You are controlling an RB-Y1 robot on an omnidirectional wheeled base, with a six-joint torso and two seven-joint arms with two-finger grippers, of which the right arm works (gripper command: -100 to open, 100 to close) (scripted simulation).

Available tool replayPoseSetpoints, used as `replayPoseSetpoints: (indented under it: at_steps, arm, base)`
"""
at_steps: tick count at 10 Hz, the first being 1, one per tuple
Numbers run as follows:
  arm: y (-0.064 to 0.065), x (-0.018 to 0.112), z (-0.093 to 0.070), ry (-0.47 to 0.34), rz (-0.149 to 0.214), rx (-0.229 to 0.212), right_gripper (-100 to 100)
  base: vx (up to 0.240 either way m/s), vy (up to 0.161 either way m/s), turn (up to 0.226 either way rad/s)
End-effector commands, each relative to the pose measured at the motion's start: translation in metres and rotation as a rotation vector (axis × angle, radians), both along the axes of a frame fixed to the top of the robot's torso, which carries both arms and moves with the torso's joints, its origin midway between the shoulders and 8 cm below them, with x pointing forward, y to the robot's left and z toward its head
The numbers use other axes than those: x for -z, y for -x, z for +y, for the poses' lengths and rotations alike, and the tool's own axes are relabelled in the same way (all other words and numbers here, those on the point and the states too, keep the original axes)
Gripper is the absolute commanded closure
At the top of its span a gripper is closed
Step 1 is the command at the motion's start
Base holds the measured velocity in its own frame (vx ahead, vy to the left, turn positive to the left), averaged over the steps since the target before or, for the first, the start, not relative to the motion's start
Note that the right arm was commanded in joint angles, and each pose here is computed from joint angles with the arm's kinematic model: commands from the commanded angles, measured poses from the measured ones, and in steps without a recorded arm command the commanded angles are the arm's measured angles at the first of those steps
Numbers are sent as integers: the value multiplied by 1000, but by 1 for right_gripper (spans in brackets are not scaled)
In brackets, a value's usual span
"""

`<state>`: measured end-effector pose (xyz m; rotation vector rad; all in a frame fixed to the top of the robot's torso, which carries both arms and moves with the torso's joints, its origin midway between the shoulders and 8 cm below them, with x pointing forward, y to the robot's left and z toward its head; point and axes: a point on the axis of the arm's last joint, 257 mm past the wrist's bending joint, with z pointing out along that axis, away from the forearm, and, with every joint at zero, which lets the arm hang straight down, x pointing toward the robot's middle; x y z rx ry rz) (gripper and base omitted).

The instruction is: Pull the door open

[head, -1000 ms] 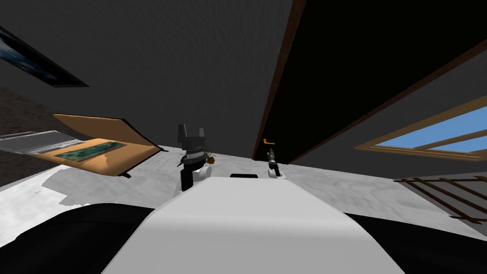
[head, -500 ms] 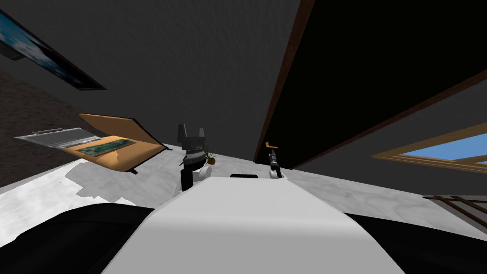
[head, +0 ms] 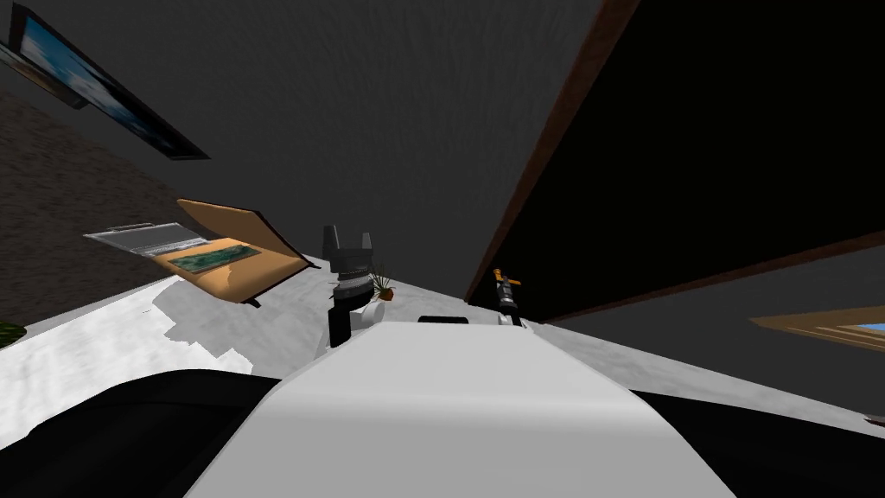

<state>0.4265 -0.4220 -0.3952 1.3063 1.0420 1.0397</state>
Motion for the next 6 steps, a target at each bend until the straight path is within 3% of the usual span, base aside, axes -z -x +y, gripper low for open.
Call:
replayPoseSetpoints:
  at_steps: [1, 3, 4, 6]
  arm:
    - [8, -3, -19, -1, -1, 17, -100]
    - [6, -4, -17, -1, -1, 15, -100]
    - [6, -4, -17, -1, -1, 15, 100]
    - [6, -4, -17, -1, -1, 15, 100]
  base:
    - [200, -30, 78]
    - [74, -17, 13]
    - [0, 0, 0]
    - [-15, 1, -4]
